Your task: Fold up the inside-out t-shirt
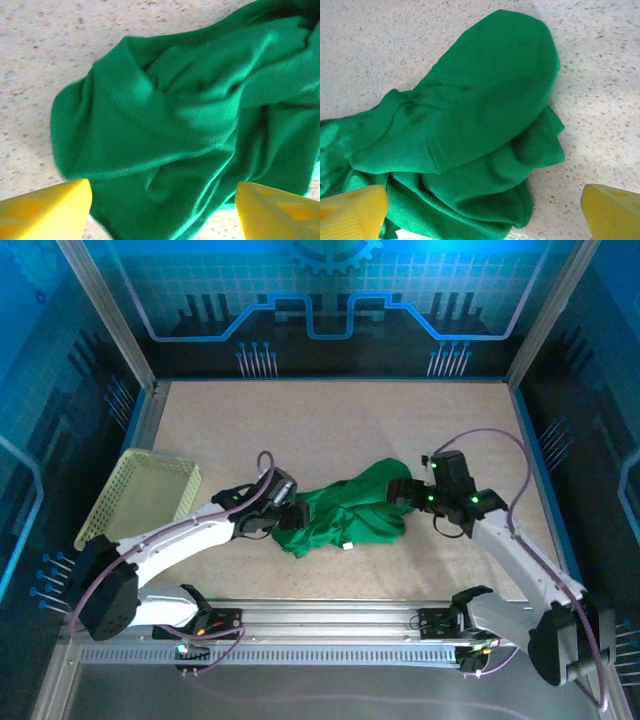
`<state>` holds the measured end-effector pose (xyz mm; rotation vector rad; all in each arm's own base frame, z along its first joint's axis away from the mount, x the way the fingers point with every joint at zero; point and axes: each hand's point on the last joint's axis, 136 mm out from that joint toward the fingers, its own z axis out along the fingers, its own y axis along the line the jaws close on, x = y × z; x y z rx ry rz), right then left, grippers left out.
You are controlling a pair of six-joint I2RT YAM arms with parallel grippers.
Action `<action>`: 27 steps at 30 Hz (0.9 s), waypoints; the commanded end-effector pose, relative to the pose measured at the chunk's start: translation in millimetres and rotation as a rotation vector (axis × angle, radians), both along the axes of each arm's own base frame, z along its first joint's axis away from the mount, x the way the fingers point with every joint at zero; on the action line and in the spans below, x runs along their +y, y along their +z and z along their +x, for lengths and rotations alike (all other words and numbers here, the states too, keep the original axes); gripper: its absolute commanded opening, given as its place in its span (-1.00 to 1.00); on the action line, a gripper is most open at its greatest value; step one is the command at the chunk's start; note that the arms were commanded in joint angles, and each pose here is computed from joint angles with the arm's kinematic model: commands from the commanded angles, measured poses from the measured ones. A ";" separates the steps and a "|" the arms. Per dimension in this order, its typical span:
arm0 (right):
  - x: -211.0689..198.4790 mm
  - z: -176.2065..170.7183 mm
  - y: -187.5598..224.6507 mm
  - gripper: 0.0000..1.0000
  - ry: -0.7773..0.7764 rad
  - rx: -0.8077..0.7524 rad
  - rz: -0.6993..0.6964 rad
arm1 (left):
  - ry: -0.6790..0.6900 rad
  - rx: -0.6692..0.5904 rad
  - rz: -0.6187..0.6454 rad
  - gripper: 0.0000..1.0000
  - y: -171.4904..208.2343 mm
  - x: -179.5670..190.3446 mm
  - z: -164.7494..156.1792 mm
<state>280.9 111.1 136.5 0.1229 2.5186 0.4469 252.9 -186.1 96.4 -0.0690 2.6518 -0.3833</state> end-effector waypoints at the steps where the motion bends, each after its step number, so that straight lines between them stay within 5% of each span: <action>1: 10.4 15.5 12.1 0.99 0.035 -0.030 -0.084 | 0.064 -0.077 -0.040 0.63 15.7 12.7 9.1; 10: 39.0 36.4 3.6 0.82 0.126 0.066 -0.220 | 0.105 0.019 -0.005 0.66 -20.0 23.8 1.4; 19: 49.1 38.7 -28.3 0.65 0.119 0.170 -0.249 | 0.188 0.110 -0.159 0.60 -53.8 28.8 7.8; 27: 61.8 34.3 -43.7 -0.15 0.178 0.216 -0.240 | 0.159 0.122 -0.163 0.16 -61.8 17.9 19.5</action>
